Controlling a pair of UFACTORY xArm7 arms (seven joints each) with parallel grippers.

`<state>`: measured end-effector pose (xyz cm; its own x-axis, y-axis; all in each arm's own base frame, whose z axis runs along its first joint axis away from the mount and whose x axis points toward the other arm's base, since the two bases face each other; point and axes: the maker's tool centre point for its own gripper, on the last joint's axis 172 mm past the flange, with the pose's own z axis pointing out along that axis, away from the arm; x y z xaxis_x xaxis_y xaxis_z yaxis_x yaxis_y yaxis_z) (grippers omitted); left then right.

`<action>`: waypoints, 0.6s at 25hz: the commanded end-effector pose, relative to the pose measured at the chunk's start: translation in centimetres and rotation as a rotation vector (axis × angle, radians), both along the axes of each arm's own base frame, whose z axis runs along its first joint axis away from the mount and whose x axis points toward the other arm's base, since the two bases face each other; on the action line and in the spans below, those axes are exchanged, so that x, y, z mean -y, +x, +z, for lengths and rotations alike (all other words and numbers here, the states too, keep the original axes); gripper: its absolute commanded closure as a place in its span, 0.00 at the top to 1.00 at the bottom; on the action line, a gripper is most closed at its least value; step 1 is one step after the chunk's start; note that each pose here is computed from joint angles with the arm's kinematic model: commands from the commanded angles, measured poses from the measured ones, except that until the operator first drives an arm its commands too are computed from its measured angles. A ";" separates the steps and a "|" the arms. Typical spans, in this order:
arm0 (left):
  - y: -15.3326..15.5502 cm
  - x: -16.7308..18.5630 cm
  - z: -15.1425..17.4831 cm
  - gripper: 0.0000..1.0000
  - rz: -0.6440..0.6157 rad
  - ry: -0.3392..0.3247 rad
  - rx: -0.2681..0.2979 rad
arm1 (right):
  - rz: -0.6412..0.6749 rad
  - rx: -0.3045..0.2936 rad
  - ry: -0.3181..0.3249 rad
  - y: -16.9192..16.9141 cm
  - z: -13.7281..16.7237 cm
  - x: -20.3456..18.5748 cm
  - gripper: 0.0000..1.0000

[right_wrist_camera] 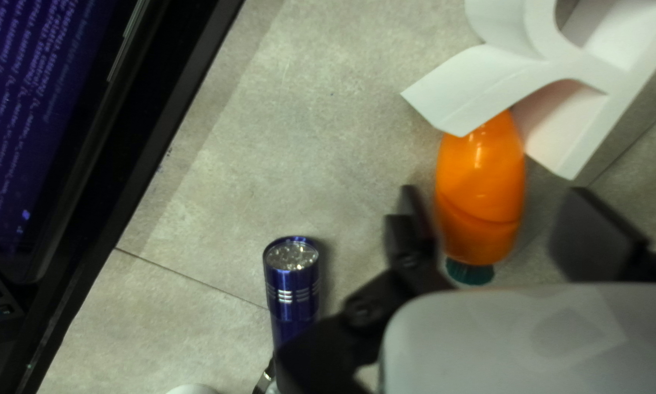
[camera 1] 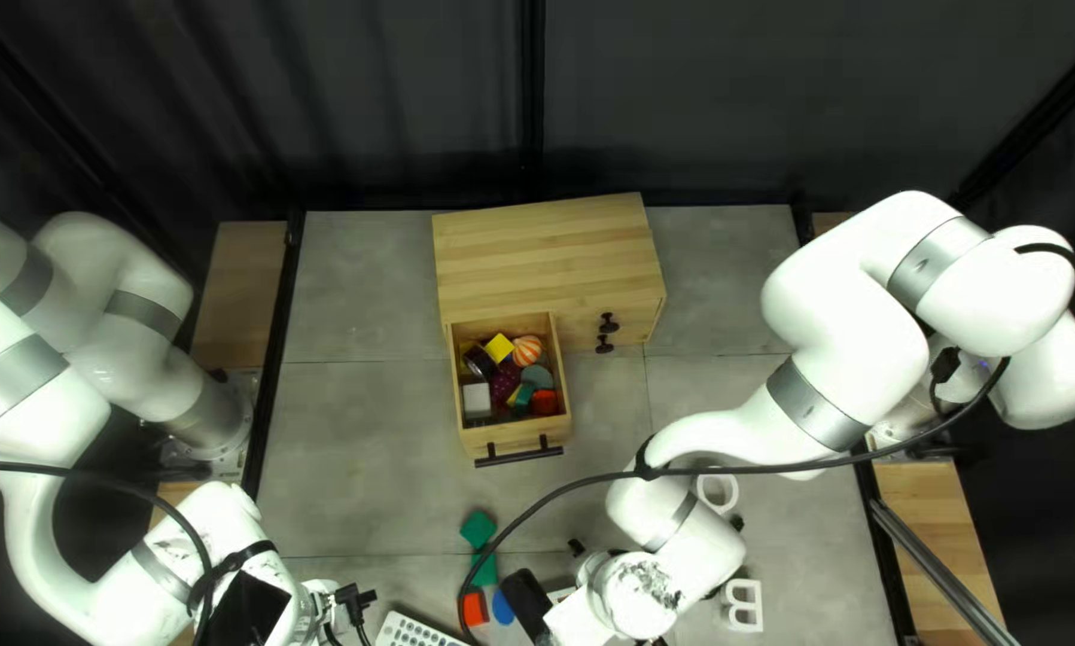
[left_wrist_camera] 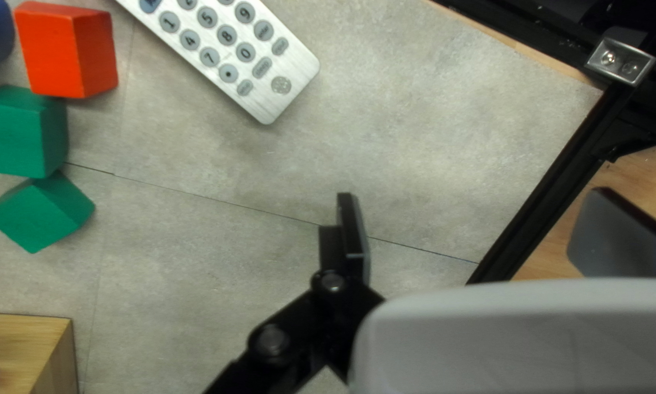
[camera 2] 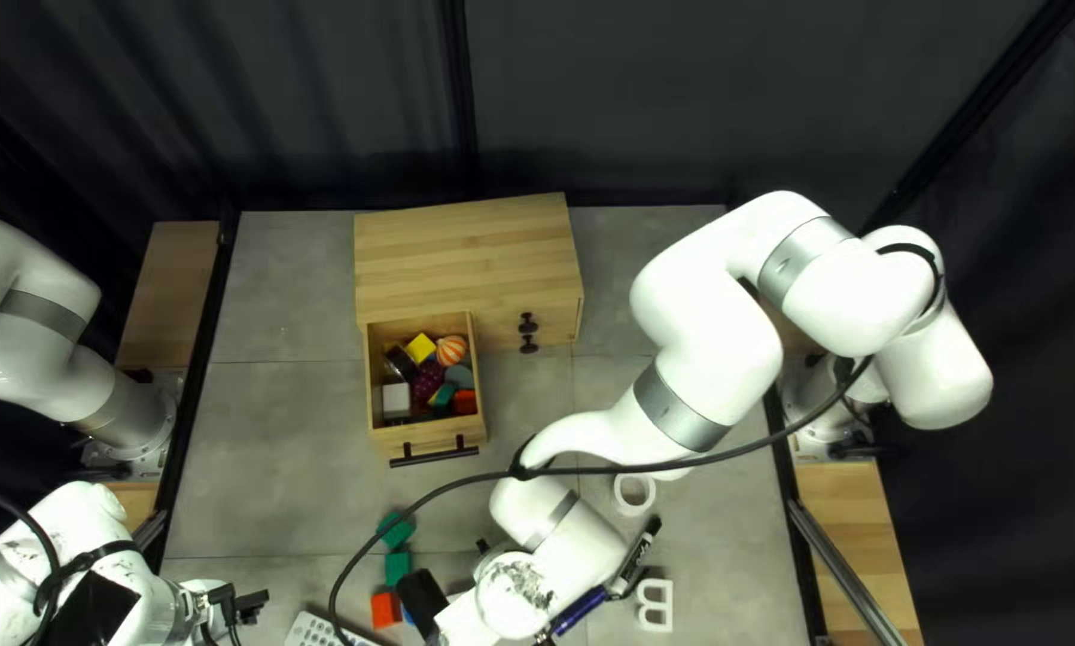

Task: Open drawers and place objects into drawer and close

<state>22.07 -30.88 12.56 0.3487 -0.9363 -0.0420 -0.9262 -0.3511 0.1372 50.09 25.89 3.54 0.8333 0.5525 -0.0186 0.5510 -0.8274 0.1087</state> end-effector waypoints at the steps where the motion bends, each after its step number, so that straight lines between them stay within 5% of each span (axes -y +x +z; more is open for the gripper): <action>1: 0.0 0.0 0.0 1.00 0.000 0.000 0.000 | -0.012 0.006 -0.013 -0.5 2.5 0.6 0.07; 8: 0.0 0.0 0.0 1.00 0.000 0.000 0.000 | -0.101 0.024 -0.068 -2.6 10.9 5.6 0.04; 11: 0.0 0.0 0.0 1.00 0.000 0.000 0.000 | -0.187 0.042 -0.120 -3.3 17.0 10.3 0.04; 15: 0.0 0.0 0.0 1.00 0.000 0.000 0.000 | -0.281 0.096 -0.159 -2.3 21.0 15.6 0.03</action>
<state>22.07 -30.88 12.56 0.3487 -0.9363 -0.0420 -0.9262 -0.3511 0.1372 47.28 13.81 22.06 0.9346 0.3549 -0.0217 0.3483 -0.9016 0.2567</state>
